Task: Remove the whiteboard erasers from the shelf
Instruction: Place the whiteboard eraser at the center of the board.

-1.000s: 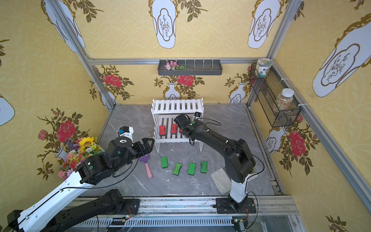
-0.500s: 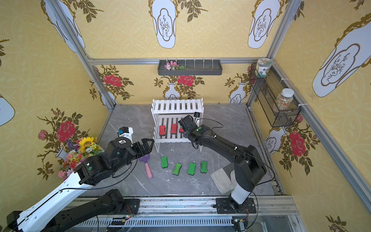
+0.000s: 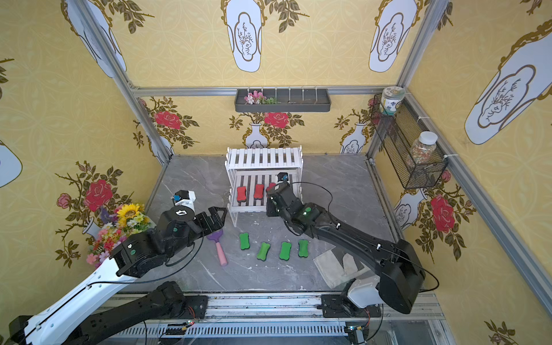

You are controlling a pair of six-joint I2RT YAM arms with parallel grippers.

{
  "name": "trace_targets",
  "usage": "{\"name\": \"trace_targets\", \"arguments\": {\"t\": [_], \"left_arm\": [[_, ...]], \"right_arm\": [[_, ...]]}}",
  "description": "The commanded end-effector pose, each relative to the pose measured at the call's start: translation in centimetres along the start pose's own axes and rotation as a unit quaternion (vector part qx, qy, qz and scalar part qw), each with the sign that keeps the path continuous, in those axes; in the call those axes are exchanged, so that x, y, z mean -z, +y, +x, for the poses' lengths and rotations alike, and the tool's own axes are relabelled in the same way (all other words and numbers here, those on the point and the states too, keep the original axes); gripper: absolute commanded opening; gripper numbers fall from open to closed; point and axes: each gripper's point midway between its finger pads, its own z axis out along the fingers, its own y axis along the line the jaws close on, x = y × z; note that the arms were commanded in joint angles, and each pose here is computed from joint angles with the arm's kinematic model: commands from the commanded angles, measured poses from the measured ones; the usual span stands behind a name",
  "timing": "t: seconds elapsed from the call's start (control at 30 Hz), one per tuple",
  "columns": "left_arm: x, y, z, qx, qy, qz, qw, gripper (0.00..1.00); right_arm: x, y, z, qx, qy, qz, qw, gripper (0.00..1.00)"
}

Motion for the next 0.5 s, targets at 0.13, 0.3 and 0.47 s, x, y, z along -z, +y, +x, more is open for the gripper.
{"name": "trace_targets", "arguments": {"t": [0.13,0.3,0.47], "left_arm": [[1.5,1.3,-1.4,0.005,-0.036,-0.021,0.999,1.00],[2.3,1.5,-2.5,0.002,-0.054,-0.027,0.998,1.00],[2.7,1.5,-3.0,-0.003,-0.063,-0.033,0.997,1.00]], "right_arm": [[2.2,6.1,9.6,0.105,0.069,-0.081,0.989,0.40],[2.5,8.9,17.5,0.185,0.134,-0.086,0.970,0.40],[0.9,10.3,22.1,0.240,0.175,-0.069,0.952,0.39]]}}
